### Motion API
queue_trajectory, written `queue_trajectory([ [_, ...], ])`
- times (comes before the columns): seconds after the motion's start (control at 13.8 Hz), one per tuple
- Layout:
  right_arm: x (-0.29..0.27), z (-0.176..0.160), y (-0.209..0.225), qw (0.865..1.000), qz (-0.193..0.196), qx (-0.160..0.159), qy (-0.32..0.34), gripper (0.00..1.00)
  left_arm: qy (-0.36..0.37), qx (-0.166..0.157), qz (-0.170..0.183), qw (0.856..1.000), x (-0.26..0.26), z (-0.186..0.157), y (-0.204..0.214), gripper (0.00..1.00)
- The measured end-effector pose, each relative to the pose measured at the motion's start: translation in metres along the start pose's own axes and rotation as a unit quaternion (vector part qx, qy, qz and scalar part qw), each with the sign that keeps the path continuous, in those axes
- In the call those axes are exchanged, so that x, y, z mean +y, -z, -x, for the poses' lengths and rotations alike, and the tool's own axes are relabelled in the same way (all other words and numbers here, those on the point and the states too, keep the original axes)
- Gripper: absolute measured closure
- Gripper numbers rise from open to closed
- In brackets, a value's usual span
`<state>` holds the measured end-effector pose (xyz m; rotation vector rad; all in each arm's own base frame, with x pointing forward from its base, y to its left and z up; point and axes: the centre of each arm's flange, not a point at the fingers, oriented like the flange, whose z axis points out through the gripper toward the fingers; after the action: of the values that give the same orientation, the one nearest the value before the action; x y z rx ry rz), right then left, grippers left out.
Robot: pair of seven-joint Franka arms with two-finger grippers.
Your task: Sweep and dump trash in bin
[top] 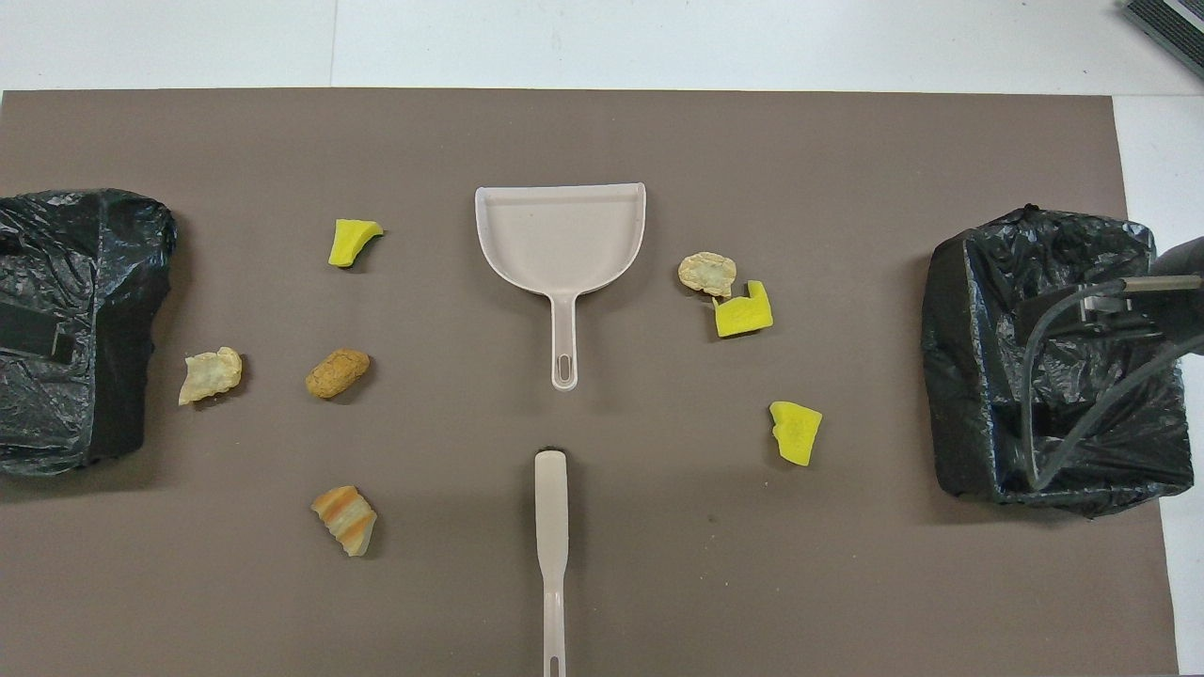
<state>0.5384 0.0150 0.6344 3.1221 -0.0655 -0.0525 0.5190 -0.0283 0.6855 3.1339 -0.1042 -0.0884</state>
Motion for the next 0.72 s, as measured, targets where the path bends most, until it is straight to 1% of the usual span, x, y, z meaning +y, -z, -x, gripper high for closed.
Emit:
queue_trajectory([
  [0.14, -0.001, 0.0, 0.0, 1.0, 0.0, 0.0, 0.001, 0.0, 0.002, -0.006, 0.004, 1.0, 0.019, 0.001, -0.005, 0.0],
  [0.22, -0.002, 0.0, 0.0, 1.0, 0.0, 0.0, 0.002, 0.0, -0.003, -0.009, 0.012, 1.0, 0.03, 0.003, -0.007, 0.0],
  [0.36, -0.011, 0.001, -0.001, 1.0, -0.001, -0.001, 0.011, 0.0, -0.019, -0.017, 0.014, 1.0, 0.053, 0.009, -0.014, 0.0],
  [0.43, -0.017, 0.001, -0.002, 1.0, -0.003, -0.002, 0.016, 0.0, -0.023, -0.02, 0.012, 0.999, 0.067, 0.013, -0.019, 0.0],
  [0.51, -0.023, 0.001, -0.003, 1.0, -0.006, -0.002, 0.021, 0.04, -0.022, -0.024, 0.008, 0.999, 0.082, 0.018, -0.025, 0.0],
  [0.72, -0.047, 0.001, -0.004, 0.999, -0.01, 0.004, 0.042, 0.06, -0.03, -0.02, -0.005, 0.999, 0.12, 0.045, -0.046, 0.0],
])
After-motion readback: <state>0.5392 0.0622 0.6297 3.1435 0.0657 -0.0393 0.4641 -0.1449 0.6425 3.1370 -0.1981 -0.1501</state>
